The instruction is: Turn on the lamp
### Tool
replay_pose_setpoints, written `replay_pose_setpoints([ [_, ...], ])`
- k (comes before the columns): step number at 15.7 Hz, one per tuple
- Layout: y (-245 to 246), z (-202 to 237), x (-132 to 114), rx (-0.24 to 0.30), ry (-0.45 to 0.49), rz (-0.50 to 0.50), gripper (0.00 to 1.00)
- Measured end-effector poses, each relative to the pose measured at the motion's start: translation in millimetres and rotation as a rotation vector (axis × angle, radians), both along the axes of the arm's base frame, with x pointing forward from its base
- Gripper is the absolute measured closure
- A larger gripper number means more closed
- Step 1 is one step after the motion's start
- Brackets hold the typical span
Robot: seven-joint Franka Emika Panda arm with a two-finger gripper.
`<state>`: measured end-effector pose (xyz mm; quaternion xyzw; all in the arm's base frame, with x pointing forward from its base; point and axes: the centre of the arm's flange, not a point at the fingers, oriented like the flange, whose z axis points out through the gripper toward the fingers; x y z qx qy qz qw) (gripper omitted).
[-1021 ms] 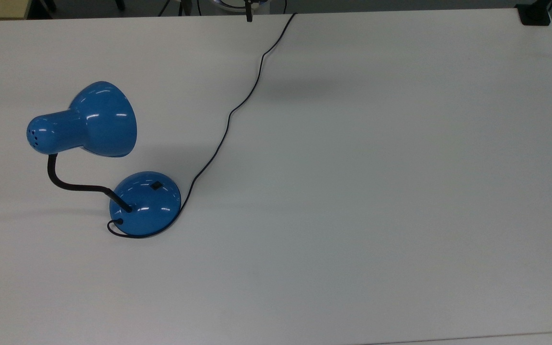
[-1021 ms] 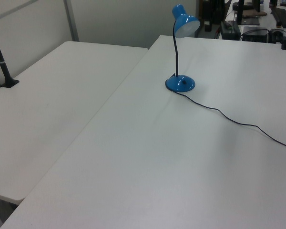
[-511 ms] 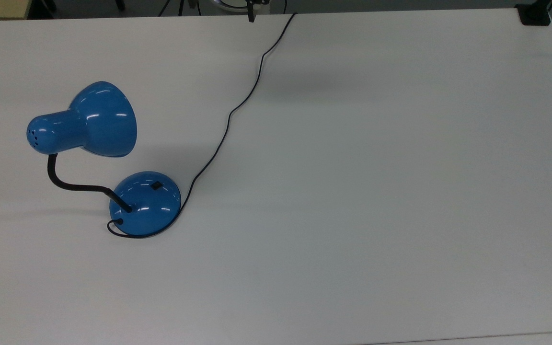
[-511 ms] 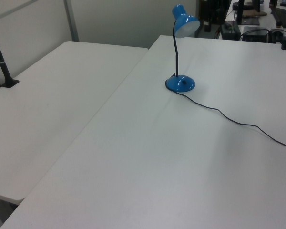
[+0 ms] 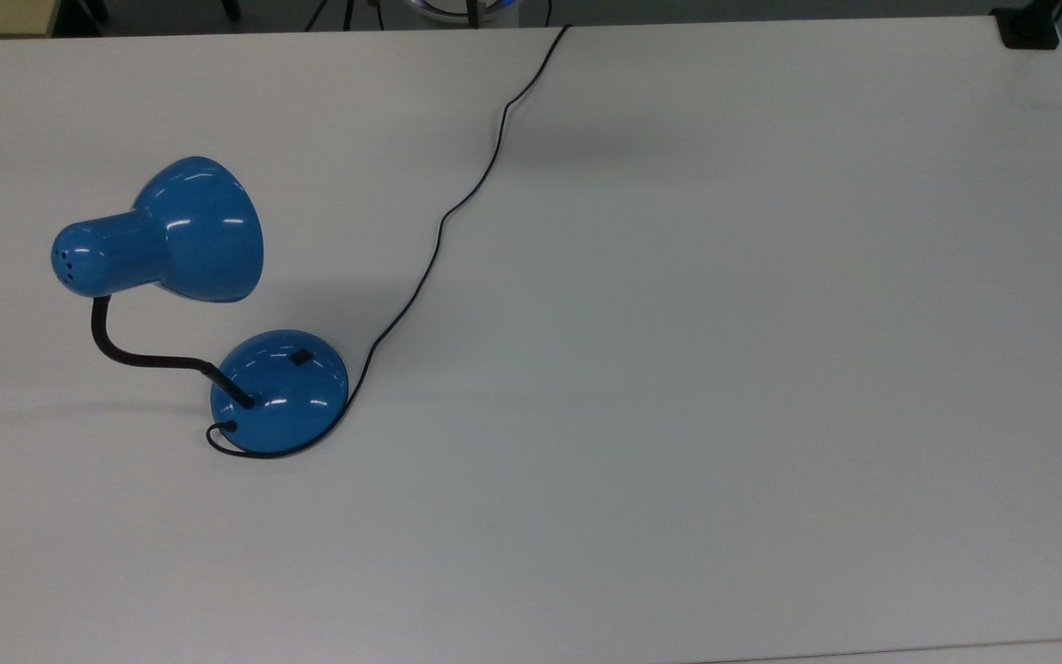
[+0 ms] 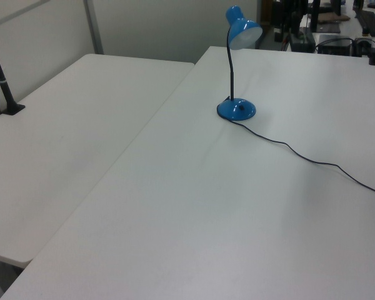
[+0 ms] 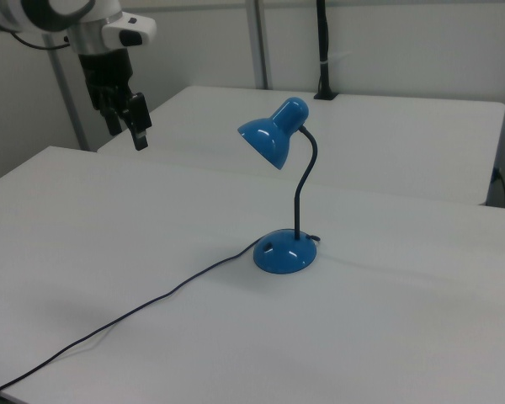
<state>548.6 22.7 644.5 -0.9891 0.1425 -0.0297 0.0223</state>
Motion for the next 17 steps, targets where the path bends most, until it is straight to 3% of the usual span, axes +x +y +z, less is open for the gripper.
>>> replay_pose_setpoints([
  [1, -2, -2, -5, 0.003, -0.042, -0.004, 0.16],
  [2, -4, -7, -12, 0.007, -0.081, -0.008, 0.27],
  [3, -6, -16, -24, 0.011, -0.117, -0.012, 0.46],
  [8, -14, -43, -38, 0.017, -0.197, -0.039, 0.98],
  [17, -40, -108, -26, -0.005, -0.354, -0.094, 0.99],
])
